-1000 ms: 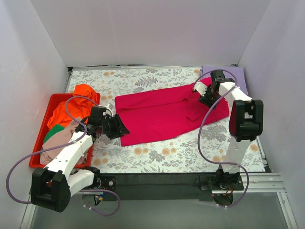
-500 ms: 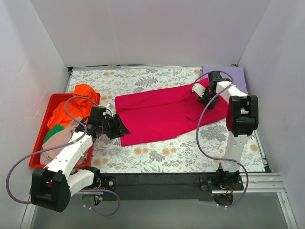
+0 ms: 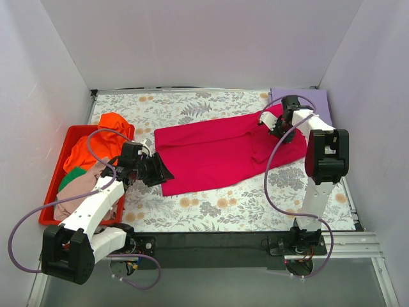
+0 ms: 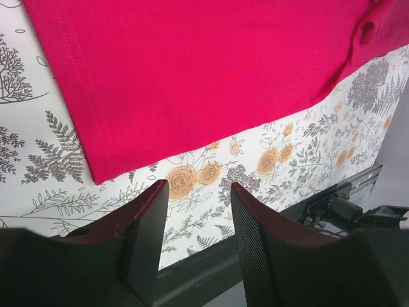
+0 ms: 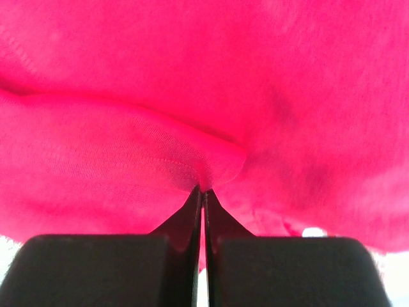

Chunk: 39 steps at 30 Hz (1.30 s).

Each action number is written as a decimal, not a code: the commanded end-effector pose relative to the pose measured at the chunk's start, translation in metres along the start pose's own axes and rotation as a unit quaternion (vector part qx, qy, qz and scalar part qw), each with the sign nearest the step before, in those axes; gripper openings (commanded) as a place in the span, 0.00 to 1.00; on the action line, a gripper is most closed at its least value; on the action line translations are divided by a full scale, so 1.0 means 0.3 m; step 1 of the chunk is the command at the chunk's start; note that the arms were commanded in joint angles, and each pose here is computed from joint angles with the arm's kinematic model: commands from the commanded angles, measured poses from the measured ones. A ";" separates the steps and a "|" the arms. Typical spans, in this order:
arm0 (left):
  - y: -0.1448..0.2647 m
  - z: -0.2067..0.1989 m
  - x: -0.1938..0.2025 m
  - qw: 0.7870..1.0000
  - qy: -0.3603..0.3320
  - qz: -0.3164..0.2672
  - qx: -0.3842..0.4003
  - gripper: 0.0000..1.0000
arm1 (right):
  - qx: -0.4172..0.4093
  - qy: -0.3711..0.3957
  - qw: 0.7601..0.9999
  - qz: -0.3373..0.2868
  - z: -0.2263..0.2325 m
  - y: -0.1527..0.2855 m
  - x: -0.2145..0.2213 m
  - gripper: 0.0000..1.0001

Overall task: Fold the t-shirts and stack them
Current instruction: Fold the tshirt

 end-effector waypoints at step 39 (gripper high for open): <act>-0.118 0.202 0.036 0.963 0.192 -0.020 -0.187 0.37 | 0.031 -0.035 0.993 -0.104 0.054 0.248 -0.033 0.01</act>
Point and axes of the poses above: each gripper's point midway between its finger pads, its own y axis back along the fingers, its own z axis along the line the jaws close on, x = y × z, the point moved 4 cm from there along y, back along the fingers, and after that the axes turned 5 degrees about y, right-handed, at the moved point
